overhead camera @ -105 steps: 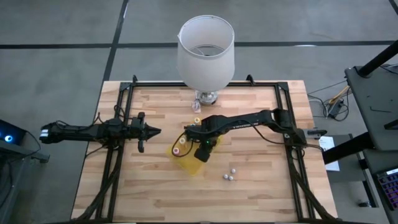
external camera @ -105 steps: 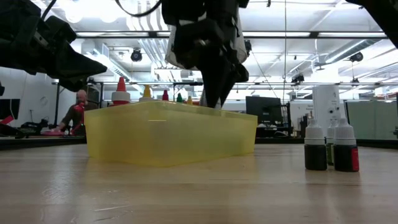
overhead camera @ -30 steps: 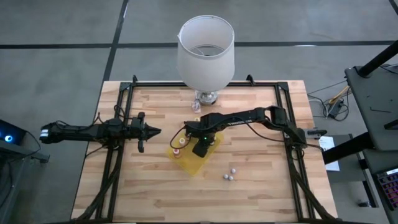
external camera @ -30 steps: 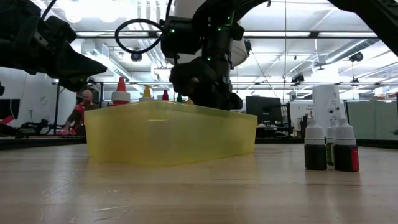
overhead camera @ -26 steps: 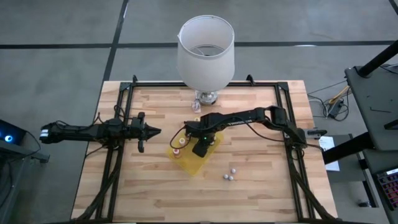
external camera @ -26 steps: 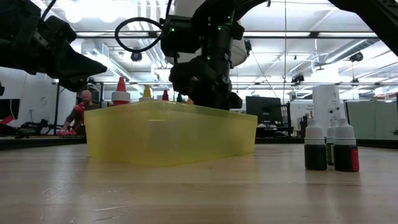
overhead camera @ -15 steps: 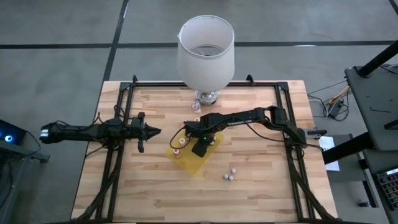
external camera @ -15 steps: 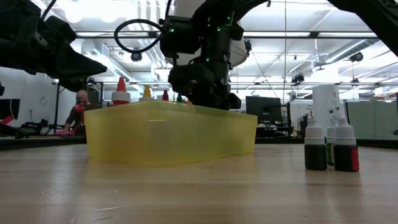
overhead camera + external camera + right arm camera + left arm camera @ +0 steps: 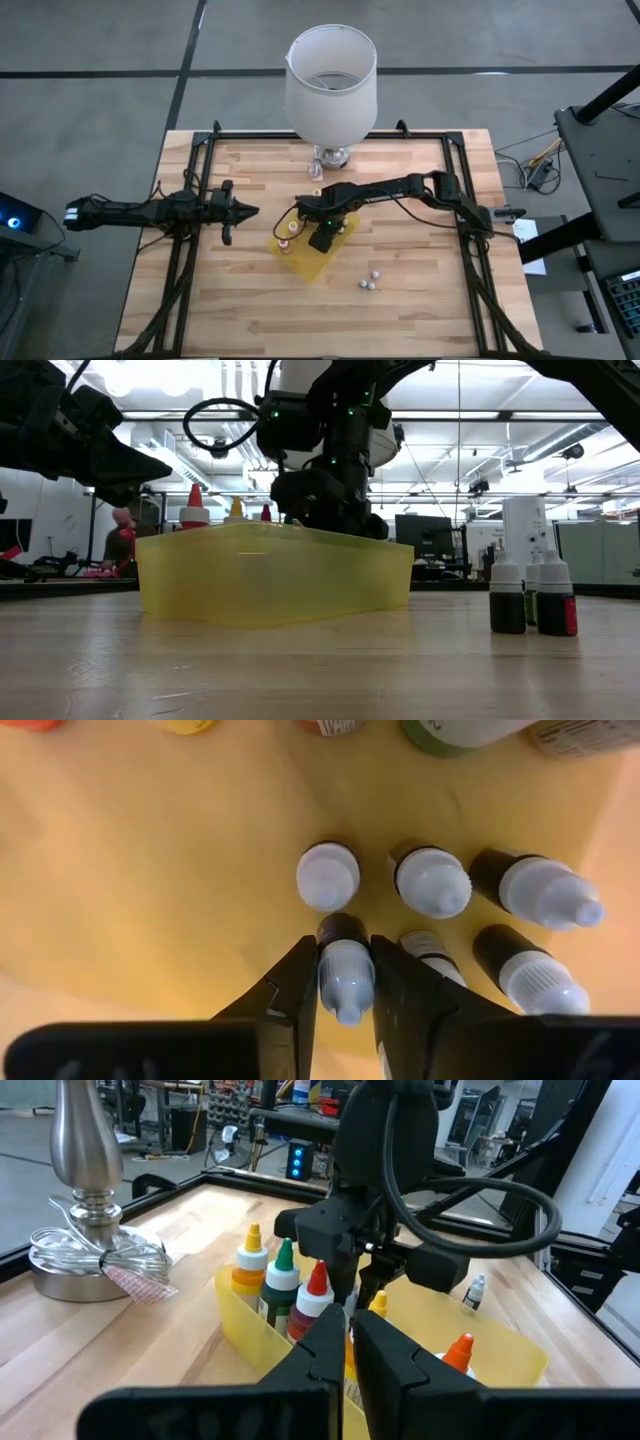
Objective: Pick & Place food coloring
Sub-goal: Put the small blue food coloring bottle into the yellow bin, then put the small green food coloring bottle into the yellow bin
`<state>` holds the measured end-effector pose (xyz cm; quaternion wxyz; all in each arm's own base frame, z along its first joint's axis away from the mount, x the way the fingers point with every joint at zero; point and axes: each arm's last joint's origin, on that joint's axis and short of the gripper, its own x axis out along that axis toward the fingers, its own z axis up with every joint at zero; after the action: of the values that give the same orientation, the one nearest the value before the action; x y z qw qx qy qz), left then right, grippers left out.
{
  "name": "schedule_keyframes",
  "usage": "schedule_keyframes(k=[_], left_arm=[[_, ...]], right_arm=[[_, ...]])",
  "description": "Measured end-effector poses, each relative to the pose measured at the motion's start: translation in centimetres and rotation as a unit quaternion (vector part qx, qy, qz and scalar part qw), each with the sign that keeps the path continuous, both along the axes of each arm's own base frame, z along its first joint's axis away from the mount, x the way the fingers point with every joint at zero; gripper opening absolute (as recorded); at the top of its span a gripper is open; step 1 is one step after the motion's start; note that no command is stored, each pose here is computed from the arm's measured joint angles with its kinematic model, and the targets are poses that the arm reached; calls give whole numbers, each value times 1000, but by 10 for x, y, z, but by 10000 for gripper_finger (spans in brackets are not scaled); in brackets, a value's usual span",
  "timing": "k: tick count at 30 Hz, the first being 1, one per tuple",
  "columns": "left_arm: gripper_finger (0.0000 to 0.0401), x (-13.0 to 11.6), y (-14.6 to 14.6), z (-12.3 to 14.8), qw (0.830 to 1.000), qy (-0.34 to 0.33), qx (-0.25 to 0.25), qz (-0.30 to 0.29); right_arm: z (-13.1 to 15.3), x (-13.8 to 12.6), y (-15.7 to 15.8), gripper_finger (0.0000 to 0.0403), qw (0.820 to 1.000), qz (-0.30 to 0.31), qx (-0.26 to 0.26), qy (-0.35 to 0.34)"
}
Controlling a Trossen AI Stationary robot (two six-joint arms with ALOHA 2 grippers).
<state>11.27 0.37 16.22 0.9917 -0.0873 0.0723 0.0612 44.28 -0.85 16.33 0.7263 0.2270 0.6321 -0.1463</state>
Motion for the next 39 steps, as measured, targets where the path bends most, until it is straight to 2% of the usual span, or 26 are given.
schedule_keyframes(k=[5, 22, 31, 39], left_arm=[[0, 0, 0, 0, 1000, 0, 0, 0], [0, 0, 0, 0, 1000, 0, 0, 0], [0, 0, 0, 0, 1000, 0, 0, 0], [0, 0, 0, 0, 1000, 0, 0, 0]], right_arm=[[0, 0, 1, 78, 1000, 2, 0, -1], [1, 0, 1, 135, 1000, 2, 0, -2], [21, 0, 1, 144, 1000, 3, 1, -25], [40, 2, 8, 135, 999, 14, 13, -41]])
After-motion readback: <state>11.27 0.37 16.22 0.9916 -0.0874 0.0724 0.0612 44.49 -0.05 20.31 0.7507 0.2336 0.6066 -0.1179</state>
